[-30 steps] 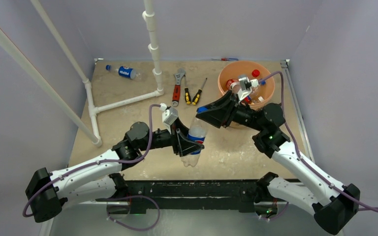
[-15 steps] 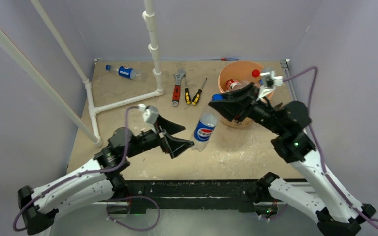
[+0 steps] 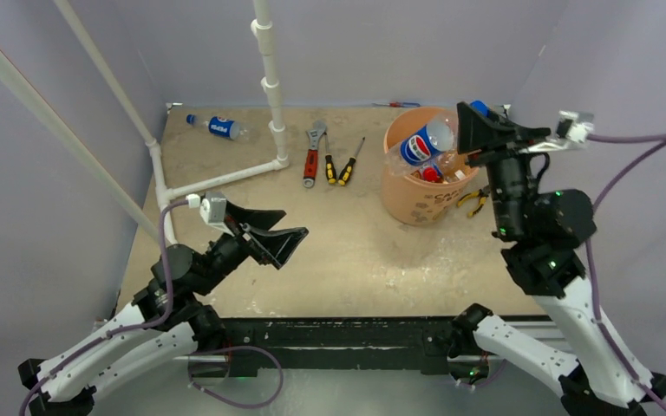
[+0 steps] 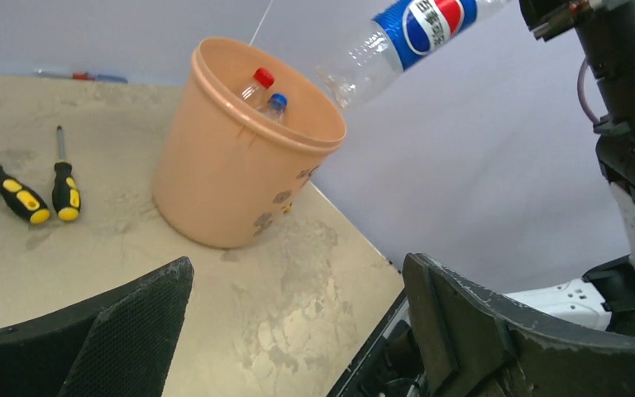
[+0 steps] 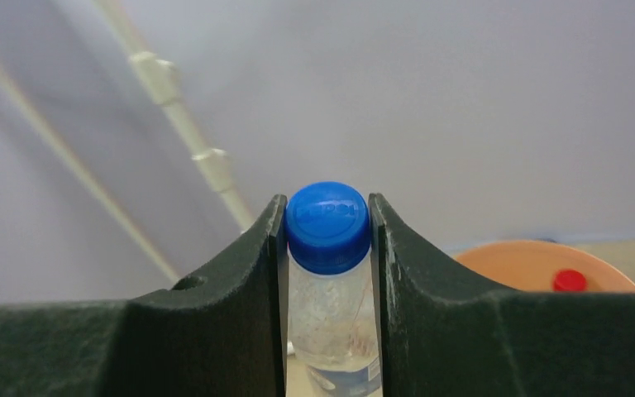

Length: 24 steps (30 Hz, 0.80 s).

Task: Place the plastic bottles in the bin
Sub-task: Place the plastic bottle in the trash bin.

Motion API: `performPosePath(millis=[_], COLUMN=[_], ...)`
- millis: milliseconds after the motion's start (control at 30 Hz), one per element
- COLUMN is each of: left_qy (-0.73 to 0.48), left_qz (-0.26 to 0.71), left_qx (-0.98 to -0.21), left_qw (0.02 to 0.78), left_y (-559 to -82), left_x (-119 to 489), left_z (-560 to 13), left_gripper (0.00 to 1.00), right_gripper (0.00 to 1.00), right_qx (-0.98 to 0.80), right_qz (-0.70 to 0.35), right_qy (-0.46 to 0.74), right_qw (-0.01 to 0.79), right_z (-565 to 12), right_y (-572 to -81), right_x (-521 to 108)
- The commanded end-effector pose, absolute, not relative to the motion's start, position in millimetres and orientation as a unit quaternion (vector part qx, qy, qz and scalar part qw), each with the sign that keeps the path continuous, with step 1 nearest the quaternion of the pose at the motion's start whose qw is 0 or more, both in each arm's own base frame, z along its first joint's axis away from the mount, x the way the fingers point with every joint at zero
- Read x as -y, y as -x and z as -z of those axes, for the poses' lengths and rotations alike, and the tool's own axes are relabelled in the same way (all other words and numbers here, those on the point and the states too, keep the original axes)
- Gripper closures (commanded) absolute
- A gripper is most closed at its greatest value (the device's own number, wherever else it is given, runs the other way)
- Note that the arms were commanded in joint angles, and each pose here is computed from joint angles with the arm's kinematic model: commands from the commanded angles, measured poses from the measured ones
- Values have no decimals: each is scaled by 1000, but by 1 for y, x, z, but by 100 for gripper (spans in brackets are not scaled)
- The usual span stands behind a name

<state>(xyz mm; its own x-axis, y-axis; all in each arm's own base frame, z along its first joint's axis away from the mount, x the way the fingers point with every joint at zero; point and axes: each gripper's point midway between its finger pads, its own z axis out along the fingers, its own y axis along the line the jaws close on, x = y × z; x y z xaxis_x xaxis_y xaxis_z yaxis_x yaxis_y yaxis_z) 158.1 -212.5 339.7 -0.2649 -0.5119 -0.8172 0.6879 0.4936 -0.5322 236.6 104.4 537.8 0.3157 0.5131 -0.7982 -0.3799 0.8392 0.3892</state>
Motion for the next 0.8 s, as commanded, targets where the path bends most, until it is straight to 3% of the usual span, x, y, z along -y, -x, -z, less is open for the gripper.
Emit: performPosePath(millis=[0,300,767], left_qy=[-54,-27,3], left_qz=[483,507,486], left_qx=[-646,-631,-640], left_qw=[589,587,595], left_y=[-164,-154,-150], left_x=[211,197,169], left_z=[-325,-318,-318], left_gripper=[3,4,5], right_gripper=[100,100,100], right_qx=[-538,-576,-647], right_qz=[-145,-93,-119], right_qy=[-138,-192,-166], right_qw=[819,789,735], right_z=[-522,-473,-374], right_y=[-283,-350,-398], right_x=[-80,-58,-77])
